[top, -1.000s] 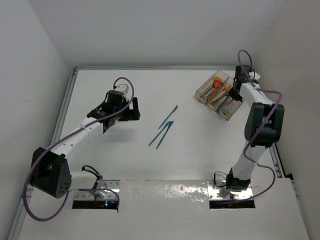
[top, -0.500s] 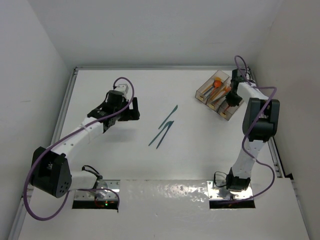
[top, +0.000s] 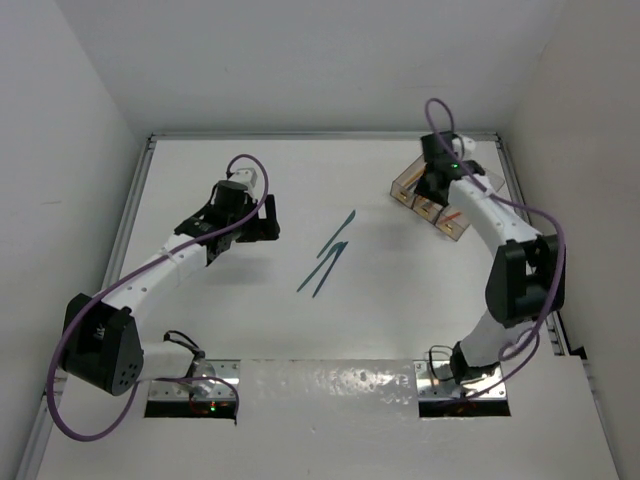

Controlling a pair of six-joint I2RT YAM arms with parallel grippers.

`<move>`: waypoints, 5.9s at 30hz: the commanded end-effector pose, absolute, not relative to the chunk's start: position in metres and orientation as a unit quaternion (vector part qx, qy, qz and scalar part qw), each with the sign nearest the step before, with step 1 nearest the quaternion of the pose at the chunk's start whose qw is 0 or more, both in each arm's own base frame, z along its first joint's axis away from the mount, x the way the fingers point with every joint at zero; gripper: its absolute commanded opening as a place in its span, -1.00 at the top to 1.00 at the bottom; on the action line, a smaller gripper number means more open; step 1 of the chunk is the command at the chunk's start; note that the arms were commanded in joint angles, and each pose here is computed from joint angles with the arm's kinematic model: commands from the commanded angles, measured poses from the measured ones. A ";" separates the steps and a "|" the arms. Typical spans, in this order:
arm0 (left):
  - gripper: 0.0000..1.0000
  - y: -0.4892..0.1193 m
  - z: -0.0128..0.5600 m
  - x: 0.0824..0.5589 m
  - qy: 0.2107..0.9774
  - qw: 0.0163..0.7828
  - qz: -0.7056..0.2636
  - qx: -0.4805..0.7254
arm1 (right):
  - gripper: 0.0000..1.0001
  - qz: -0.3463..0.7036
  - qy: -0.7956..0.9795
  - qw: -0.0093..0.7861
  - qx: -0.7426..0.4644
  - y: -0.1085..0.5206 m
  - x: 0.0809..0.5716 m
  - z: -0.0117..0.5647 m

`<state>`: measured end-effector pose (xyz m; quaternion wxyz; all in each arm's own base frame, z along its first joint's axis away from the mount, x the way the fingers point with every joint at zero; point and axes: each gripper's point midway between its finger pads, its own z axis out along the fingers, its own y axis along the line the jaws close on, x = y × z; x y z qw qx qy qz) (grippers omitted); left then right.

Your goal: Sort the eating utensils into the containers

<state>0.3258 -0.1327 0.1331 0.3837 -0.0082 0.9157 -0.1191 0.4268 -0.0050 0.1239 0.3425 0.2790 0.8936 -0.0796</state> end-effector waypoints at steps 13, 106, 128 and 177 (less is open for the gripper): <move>-0.77 -0.129 0.164 0.334 0.894 0.427 -0.131 -0.029 | 0.15 0.029 0.936 0.282 0.209 0.218 0.318 0.068; -0.77 -0.130 0.162 0.338 0.894 0.427 -0.135 -0.024 | 0.08 -0.010 0.901 0.342 0.265 0.107 0.380 0.104; -0.77 -0.114 0.175 0.332 0.881 0.456 -0.114 -0.052 | 0.05 0.059 0.961 0.212 0.165 0.322 0.302 0.002; -0.77 -0.130 0.157 0.335 0.889 0.437 -0.139 -0.008 | 1.00 -0.080 0.853 0.383 0.345 -0.110 0.496 0.125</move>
